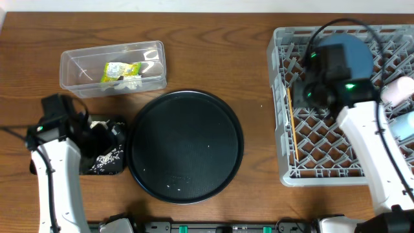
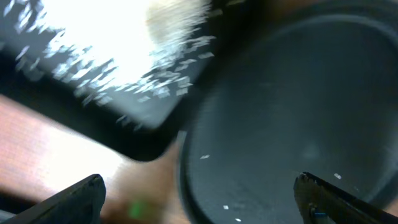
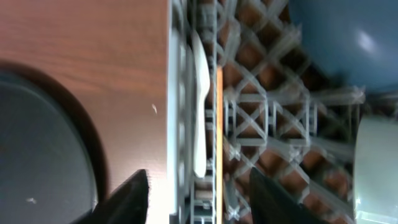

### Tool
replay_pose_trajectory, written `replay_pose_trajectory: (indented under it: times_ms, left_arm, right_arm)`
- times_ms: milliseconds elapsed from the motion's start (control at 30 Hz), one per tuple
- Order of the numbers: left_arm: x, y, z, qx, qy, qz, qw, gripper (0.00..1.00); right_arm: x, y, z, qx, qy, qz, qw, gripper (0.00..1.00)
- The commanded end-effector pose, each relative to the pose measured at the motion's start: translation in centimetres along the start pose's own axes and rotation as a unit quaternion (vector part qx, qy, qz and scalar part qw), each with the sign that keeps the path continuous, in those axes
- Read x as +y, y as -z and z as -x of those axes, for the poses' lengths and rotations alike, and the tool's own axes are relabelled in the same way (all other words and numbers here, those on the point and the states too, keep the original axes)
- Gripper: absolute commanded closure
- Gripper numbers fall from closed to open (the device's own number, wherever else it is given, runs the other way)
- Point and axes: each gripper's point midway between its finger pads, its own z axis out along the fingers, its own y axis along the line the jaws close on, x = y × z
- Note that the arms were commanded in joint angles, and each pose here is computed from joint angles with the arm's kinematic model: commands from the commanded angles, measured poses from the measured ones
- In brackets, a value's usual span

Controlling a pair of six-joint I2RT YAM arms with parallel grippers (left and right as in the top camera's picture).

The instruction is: Sort waste into correct bins and load items into the dishwasher rack

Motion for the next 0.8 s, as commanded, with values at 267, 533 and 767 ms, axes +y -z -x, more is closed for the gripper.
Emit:
replay_pose_trajectory:
  times_ms: [267,533,767]
  left_arm:
    - [-8.2,2.1,-2.5,-0.024,-0.252,0.008,0.968,0.02]
    - [-4.3,3.0,-5.5,0.045,-0.243,0.053,0.967,0.02]
    - [-3.7,7.1,-5.3,-0.099,-0.252,0.019,0.962,0.02]
  right_arm:
    - [-3.1,2.7,2.3,-0.034,-0.055,0.073,0.995,0.01]
    - [-5.1,3.3,-3.7,0.081,-0.092,0.027,0.992,0.01]
    - [-4.6,7.1,-4.5,0.025,-0.076,0.018,0.997,0.01]
